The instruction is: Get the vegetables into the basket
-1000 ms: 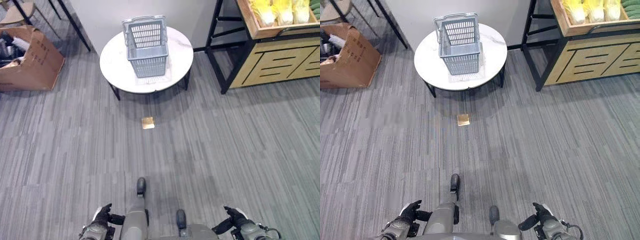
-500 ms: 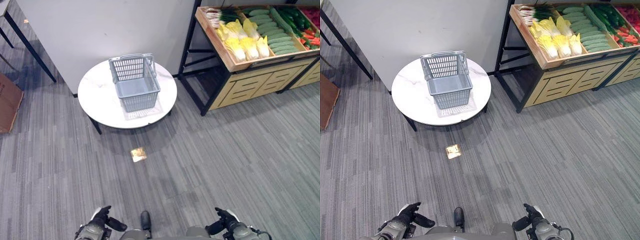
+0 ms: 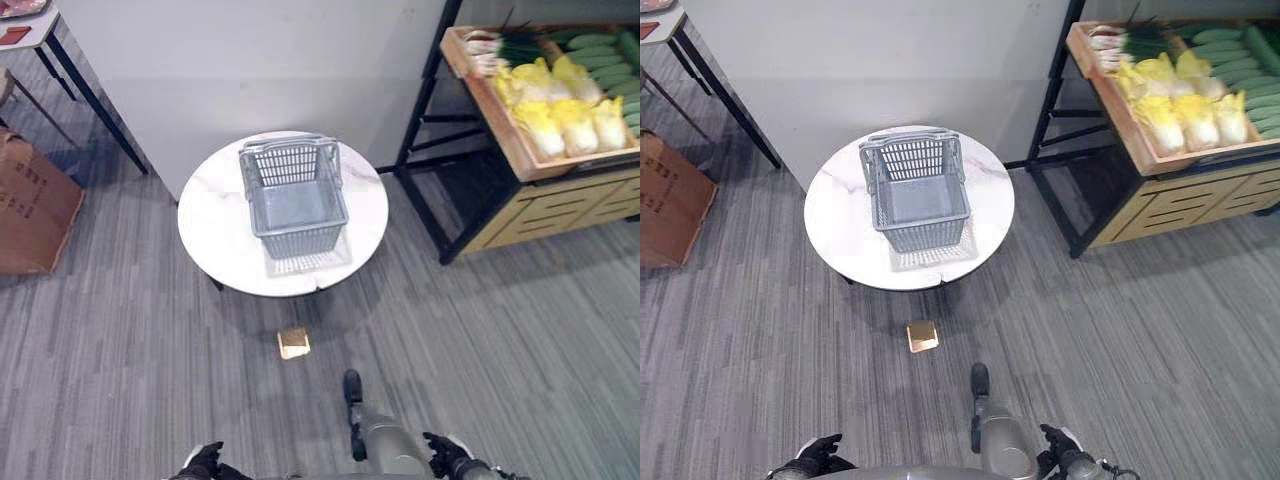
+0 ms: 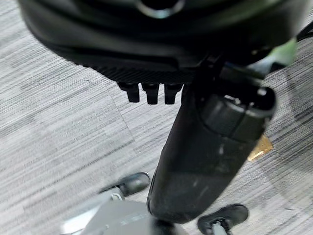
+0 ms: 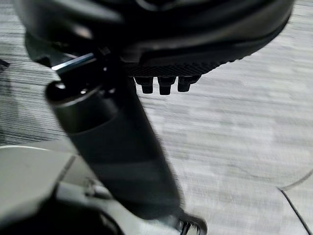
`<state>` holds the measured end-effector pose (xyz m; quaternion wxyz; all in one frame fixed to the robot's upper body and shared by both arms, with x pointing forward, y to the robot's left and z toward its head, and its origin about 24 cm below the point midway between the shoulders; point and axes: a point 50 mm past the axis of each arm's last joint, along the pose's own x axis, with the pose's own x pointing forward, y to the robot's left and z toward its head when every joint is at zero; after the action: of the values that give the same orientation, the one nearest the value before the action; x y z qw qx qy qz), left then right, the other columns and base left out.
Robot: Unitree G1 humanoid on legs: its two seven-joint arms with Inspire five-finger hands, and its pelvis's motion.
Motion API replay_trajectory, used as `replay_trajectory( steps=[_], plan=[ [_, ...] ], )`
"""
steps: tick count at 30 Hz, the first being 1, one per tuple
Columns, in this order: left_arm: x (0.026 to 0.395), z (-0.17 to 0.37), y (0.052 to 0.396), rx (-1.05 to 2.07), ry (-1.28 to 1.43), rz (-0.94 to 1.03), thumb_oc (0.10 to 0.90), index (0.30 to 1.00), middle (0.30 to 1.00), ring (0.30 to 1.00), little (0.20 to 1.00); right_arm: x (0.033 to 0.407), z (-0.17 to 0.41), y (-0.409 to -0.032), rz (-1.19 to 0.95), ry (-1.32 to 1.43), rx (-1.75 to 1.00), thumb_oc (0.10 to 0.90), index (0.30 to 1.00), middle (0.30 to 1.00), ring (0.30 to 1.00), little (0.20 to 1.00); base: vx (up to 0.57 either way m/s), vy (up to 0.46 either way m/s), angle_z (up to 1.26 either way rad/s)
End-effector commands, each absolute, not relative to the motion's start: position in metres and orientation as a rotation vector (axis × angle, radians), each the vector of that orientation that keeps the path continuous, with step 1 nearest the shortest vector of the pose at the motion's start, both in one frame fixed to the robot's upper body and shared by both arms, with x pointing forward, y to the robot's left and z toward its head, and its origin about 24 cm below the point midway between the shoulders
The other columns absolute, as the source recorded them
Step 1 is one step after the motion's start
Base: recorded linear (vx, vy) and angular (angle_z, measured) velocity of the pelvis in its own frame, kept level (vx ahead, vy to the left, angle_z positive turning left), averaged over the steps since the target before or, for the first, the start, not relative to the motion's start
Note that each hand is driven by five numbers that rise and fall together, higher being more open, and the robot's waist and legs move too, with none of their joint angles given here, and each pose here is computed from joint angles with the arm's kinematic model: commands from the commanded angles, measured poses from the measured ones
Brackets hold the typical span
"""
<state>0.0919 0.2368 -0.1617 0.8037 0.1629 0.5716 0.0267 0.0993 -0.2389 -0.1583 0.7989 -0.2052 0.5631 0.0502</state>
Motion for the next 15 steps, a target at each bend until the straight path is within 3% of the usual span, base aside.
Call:
replay_trajectory(
  steps=[1,10,15],
  plan=[
    [0.108,-0.155,0.247,0.383,1.174,0.067,0.900,1.000,1.000,1.000,1.000,0.125,-0.149,-0.244,0.097,1.106,-0.446,0.900,1.000,1.000,1.000,1.000,0.10,-0.130,-0.15],
    [0.126,-0.152,0.237,0.371,1.112,0.053,0.900,1.000,1.000,1.000,1.000,0.123,-0.143,-0.268,0.020,1.116,-0.474,0.900,1.000,1.000,1.000,1.000,0.15,-0.184,0.18],
    [0.128,-0.153,0.229,0.378,1.106,0.018,0.900,1.000,1.000,1.000,1.000,0.118,-0.141,-0.279,-0.019,1.139,-0.497,0.900,1.000,1.000,1.000,1.000,0.09,-0.012,0.18]
  ],
)
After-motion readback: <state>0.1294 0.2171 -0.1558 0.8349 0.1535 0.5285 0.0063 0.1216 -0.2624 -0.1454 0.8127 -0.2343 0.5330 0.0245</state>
